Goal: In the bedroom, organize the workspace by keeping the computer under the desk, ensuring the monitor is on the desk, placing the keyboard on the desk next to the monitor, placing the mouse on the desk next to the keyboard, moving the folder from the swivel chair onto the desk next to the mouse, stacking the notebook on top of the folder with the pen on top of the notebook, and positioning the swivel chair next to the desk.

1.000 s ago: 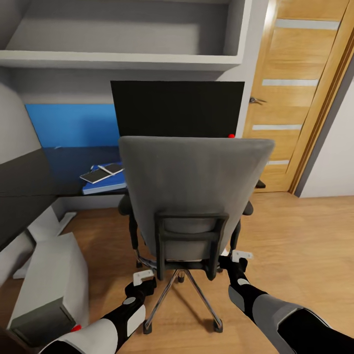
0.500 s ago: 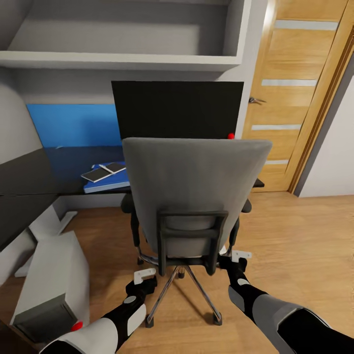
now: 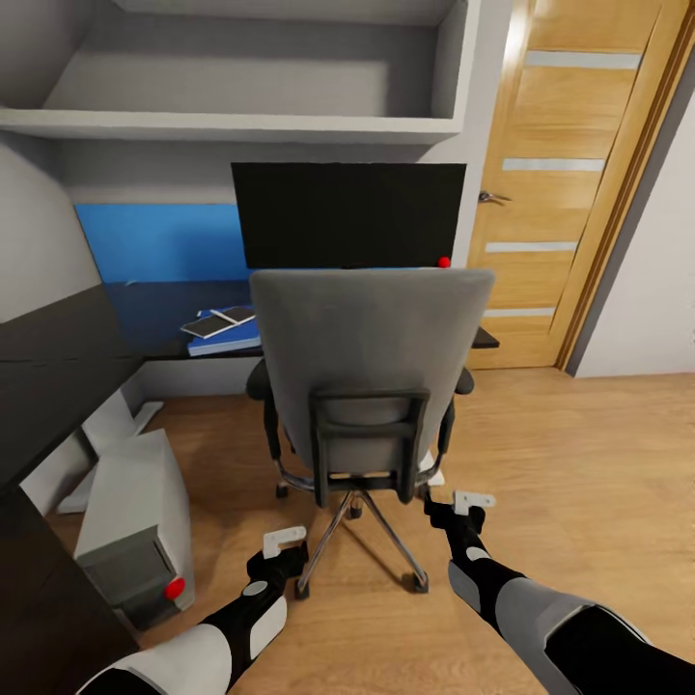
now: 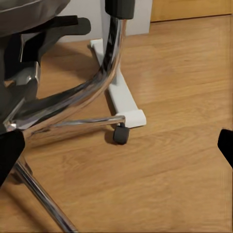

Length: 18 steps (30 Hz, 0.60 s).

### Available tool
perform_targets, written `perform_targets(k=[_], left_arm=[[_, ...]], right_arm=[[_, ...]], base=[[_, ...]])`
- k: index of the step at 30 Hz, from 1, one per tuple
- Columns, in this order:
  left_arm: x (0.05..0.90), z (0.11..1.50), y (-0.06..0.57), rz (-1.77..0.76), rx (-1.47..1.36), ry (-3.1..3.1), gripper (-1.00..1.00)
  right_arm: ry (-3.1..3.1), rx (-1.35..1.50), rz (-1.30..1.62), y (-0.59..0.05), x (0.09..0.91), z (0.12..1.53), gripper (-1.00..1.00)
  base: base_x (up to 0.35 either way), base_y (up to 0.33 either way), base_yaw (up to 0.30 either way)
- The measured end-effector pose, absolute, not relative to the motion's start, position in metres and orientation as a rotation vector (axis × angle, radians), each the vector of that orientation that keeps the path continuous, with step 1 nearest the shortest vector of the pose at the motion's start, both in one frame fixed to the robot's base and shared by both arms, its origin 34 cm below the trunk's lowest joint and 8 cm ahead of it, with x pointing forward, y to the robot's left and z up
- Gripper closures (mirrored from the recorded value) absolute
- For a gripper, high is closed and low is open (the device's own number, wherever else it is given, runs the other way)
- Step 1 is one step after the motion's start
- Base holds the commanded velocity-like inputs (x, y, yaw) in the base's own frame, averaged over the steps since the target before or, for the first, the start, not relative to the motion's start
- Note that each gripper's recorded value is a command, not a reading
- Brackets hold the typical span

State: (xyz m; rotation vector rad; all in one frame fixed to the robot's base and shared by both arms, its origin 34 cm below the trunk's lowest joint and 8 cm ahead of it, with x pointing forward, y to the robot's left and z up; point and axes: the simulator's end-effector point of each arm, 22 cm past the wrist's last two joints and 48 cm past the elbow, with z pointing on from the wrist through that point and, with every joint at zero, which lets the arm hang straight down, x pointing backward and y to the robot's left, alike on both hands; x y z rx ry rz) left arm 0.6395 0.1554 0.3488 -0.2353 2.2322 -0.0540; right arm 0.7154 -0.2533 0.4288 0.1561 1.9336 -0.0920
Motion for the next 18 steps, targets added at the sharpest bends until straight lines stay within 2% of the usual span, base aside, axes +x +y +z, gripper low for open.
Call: perform_targets(k=[6, 18], left_arm=[[0.6395, 0.3487, 0.1554, -0.054, -0.235, 2.232, -1.00], [0.6394, 0.3483, 0.1565, -0.052, -0.239, 2.233, -1.00]], right_arm=[[1.934, 0.156, -0.092, -0.2533, 0.7154, 0.4287, -1.00], [1.935, 0.157, -0.093, -0.2535, 0.7148, 0.4279, -1.00]], base=[[-0.172, 0.000, 0.000], [-0.322, 0.000, 0.000]])
